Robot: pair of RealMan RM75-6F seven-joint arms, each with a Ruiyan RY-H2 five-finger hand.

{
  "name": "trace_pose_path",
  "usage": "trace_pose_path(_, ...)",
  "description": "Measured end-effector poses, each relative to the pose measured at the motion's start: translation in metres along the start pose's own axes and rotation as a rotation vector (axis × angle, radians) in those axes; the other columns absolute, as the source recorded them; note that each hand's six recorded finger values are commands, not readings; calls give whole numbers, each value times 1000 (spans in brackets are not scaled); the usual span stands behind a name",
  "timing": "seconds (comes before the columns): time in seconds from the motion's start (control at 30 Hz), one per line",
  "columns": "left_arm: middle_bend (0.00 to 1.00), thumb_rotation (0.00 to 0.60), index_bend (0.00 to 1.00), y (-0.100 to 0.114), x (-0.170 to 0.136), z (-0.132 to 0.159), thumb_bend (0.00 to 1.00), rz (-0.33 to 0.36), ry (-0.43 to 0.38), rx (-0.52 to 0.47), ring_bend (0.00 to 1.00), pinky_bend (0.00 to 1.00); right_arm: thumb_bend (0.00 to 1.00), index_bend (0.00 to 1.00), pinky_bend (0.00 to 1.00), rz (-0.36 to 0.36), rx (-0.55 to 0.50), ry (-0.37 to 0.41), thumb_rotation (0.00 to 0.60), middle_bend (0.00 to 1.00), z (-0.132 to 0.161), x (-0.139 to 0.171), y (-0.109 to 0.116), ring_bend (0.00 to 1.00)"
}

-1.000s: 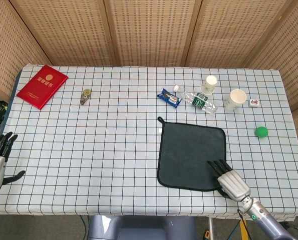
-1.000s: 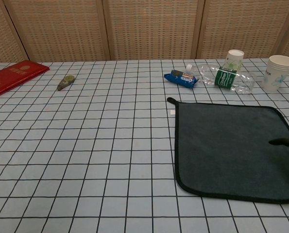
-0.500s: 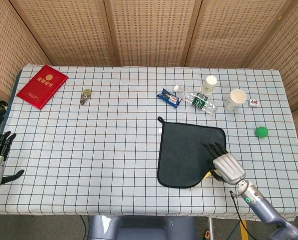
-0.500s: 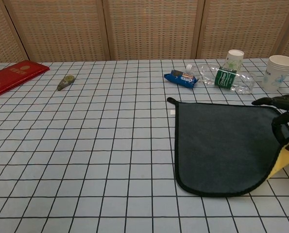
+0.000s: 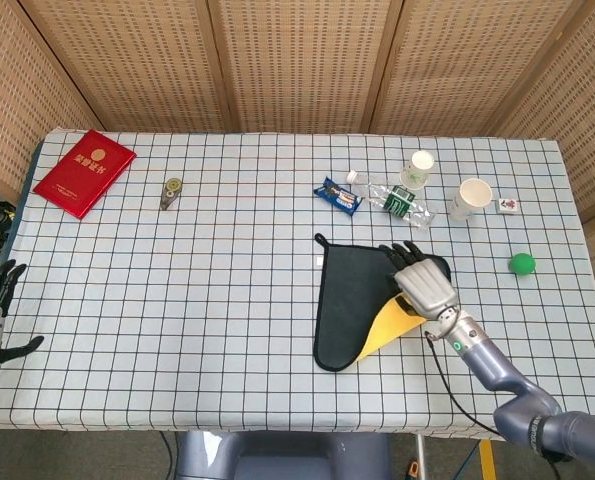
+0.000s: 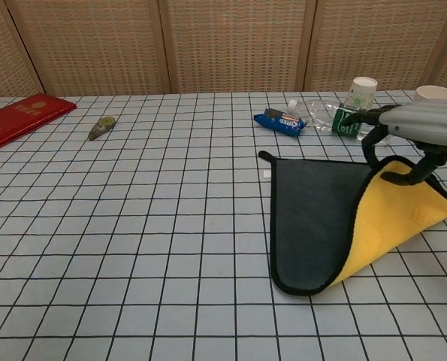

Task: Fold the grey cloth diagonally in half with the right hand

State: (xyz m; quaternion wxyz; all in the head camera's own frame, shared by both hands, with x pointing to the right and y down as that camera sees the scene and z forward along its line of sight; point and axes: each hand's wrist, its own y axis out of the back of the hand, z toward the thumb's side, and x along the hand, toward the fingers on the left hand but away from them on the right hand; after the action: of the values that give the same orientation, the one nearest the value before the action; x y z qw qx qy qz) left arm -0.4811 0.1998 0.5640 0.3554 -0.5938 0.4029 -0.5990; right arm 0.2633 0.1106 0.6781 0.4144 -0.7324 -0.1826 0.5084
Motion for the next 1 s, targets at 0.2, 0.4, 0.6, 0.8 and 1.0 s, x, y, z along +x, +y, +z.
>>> trace_pose_path(0.2, 0, 600, 0, -3, 3, -2, 0, -11, 9, -1, 0, 0, 685, 674, 0, 16, 34, -1, 600, 114, 12, -30, 3, 0)
trace_pose_path(0.4, 0, 600, 0, -5, 6, -4, 0, -21, 18, -5, 0, 0, 674, 675, 0, 17, 78, 30, 600, 118, 32, -53, 4, 0)
trace_pose_path(0.6, 0, 600, 0, -7, 8, -8, 0, -29, 31, -8, 0, 0, 669, 676, 0, 28, 157, 47, 600, 122, 44, -74, 3, 0)
trace_pose_path(0.8, 0, 600, 0, -8, 10, -13, 0, -35, 48, -12, 0, 0, 666, 678, 0, 38, 186, 46, 600, 128, 53, -91, 1, 0)
trace_pose_path(1.0, 0, 600, 0, -8, 12, -15, 0, -36, 54, -16, 0, 0, 667, 680, 0, 48, 211, 28, 600, 134, 52, -101, -2, 0)
